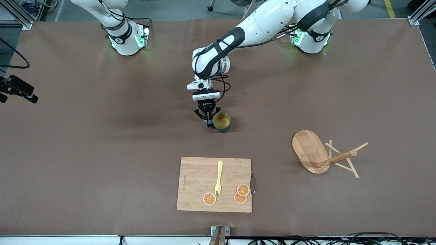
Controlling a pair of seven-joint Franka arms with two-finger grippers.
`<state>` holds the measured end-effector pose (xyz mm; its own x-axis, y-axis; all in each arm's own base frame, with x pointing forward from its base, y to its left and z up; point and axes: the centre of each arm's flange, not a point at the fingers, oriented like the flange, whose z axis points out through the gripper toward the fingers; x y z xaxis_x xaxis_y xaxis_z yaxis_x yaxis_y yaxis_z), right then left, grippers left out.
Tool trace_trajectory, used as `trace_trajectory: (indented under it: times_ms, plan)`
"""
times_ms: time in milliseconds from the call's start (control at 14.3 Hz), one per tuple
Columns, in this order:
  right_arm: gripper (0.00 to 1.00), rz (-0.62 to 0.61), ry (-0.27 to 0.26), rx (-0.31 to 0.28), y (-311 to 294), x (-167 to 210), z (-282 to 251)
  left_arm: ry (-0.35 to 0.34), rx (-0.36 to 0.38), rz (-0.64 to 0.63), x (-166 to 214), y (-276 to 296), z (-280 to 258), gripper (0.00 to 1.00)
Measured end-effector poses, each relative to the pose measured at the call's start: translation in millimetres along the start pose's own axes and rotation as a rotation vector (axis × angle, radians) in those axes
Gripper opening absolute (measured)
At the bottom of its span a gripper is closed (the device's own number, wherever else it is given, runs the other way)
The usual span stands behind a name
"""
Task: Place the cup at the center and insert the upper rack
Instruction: 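Close the left gripper on the mug handle, then lift the mug with the left gripper toward the wooden stand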
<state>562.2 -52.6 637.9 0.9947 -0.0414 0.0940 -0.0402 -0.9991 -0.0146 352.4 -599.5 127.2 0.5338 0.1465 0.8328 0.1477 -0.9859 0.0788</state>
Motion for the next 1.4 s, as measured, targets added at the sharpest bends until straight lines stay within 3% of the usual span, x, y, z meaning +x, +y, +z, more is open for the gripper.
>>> trace_trajectory:
  times_ms: [209,488,837,1116,1395]
  plan:
    - [1.0,0.0,0.005,0.0,0,0,-2,-0.044,0.03,-0.085,22,13,-11,0.06]
    - [1.0,0.0,0.008,0.0,0,0,-4,-0.155,0.096,-0.238,77,31,-40,0.06]
    - [1.0,0.0,0.007,0.0,0,0,-4,-0.33,0.144,-0.459,185,29,-62,0.06]
    - [1.0,0.0,0.006,0.0,0,0,-4,-0.508,0.153,-0.701,283,7,-65,0.06]
    - [1.0,0.0,-0.002,0.0,0,1,0,-0.621,0.166,-0.817,346,-25,-55,0.06]
